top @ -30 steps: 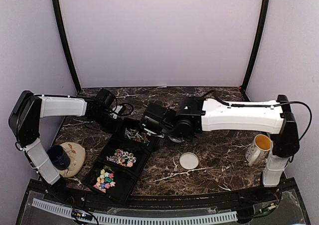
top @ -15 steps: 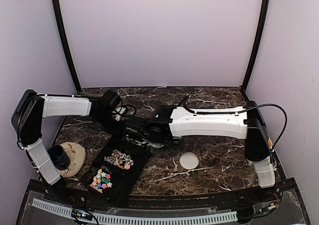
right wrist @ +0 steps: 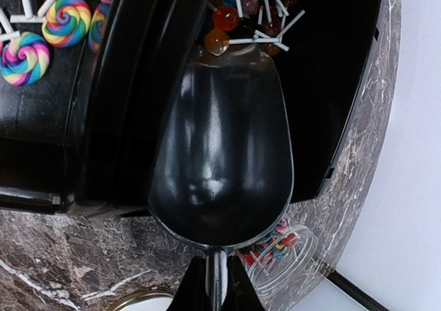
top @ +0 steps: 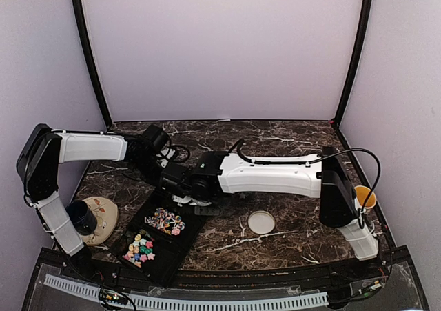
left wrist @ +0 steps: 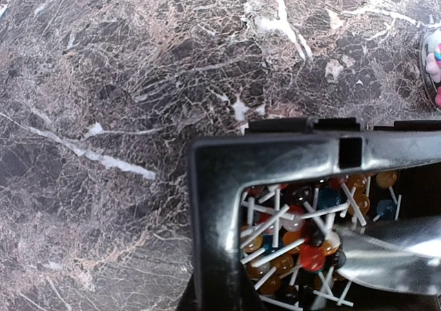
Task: Pack the candies
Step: Scoop the fake candies from the plate.
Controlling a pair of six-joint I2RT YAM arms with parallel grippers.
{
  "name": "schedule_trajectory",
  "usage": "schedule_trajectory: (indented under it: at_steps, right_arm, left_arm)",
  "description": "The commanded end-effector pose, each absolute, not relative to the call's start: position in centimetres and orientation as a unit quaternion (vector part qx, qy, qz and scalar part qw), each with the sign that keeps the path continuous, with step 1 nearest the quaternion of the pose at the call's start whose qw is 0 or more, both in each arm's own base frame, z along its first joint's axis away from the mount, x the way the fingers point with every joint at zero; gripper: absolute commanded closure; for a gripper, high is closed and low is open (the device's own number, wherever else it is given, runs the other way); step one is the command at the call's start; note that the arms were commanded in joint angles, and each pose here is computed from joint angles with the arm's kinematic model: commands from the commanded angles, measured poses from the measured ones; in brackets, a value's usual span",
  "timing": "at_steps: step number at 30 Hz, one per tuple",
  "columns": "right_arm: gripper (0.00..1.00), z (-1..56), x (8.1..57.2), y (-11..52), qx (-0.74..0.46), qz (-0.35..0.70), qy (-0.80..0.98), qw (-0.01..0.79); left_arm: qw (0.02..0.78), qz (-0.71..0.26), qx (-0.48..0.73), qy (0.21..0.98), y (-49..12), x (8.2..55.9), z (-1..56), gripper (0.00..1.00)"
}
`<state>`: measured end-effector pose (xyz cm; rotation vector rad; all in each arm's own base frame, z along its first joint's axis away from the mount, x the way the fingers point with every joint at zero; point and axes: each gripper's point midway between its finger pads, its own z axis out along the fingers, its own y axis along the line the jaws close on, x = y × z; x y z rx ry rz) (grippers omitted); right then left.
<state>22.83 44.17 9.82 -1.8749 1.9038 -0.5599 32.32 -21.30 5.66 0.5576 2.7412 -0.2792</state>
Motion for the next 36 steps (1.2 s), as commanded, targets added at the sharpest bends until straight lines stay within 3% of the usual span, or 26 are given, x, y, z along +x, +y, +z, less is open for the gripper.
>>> schedule_trajectory:
  at_steps: [1, 12, 36]
  right_arm:
    - [1.00, 6.0, 21.7, 45.1, -0.700, -0.149, 0.679, 0.164]
    - [1.00, 4.6, 24.4, 45.1, -0.605, -0.020, 0.755, 0.252]
    - [1.00, 8.9, 24.1, 42.6, -0.522, 0.086, 0.760, 0.377]
  left_arm:
    - [0.231, -0.129, 0.214, 0.940, -23.0, 33.9, 9.9, 1.00]
    - [0.232, -0.140, 0.214, 0.939, -23.2, 33.6, 10.1, 1.00]
    - [0.215, -0.122, 0.204, 0.947, -22.5, 33.7, 9.1, 1.00]
